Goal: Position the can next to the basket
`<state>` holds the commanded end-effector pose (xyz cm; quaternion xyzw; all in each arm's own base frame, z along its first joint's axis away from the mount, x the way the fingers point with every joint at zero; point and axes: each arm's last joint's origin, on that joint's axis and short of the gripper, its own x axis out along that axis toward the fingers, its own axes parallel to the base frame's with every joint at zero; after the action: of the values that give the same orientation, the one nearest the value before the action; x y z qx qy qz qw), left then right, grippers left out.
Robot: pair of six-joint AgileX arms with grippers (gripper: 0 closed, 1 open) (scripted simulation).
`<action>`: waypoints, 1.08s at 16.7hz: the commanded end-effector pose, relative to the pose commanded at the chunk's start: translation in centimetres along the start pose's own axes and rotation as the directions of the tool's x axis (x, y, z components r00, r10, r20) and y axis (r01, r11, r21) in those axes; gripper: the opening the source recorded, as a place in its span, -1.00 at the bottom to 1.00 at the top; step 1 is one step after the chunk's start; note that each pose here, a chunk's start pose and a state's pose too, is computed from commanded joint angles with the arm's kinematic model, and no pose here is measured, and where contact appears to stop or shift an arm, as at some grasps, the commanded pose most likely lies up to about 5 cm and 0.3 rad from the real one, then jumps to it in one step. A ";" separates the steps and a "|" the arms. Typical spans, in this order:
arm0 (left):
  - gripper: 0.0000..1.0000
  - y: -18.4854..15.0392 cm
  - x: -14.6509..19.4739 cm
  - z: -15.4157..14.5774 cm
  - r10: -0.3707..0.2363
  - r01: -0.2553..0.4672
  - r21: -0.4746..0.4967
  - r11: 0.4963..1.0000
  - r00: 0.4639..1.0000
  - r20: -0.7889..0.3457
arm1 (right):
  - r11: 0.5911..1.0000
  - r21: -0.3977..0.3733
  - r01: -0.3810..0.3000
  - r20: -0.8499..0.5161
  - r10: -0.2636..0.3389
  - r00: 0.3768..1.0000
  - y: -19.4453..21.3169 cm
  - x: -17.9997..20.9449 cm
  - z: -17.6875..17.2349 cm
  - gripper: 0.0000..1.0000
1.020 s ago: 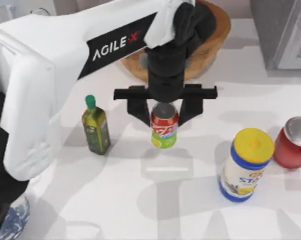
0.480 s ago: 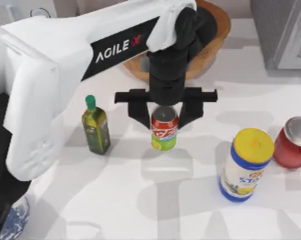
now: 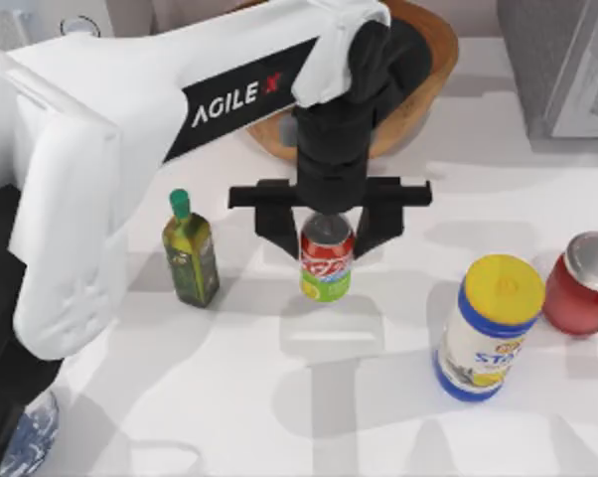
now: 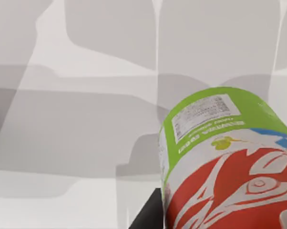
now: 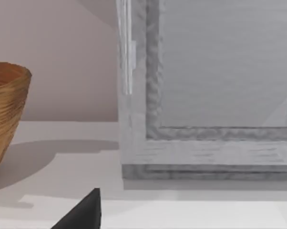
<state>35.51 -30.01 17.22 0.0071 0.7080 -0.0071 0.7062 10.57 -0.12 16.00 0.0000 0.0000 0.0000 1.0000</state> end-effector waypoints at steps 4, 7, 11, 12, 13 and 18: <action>0.06 0.0 0.0 0.0 0.000 0.000 0.000 1.000 1.000 0.000 | 1.000 0.000 0.000 0.000 0.000 1.000 0.0 0.0 0.0 1.00; 0.51 0.0 0.0 0.0 0.000 0.000 0.000 1.000 1.000 0.000 | 1.000 0.000 0.000 0.000 0.000 1.000 0.0 0.0 0.0 1.00; 1.00 0.0 0.0 0.0 0.000 0.000 0.000 1.000 1.000 0.000 | 1.000 0.000 0.000 0.000 0.000 1.000 0.0 0.0 0.0 1.00; 1.00 0.0 0.0 0.0 0.000 0.000 0.000 1.000 1.000 0.000 | 1.000 0.000 0.000 0.000 0.000 1.000 0.0 0.0 0.0 1.00; 1.00 0.0 0.0 0.0 0.000 0.000 0.000 1.000 1.000 0.000 | 1.000 0.000 0.000 0.000 0.000 1.000 0.0 0.0 0.0 1.00; 1.00 0.0 0.0 0.0 0.000 0.000 0.000 1.000 1.000 0.000 | 1.000 0.000 0.000 0.000 0.000 1.000 0.0 0.0 0.0 1.00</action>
<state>35.51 -30.01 17.22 0.0071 0.7080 -0.0071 0.7062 10.57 -0.12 16.00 0.0000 0.0000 0.0000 1.0000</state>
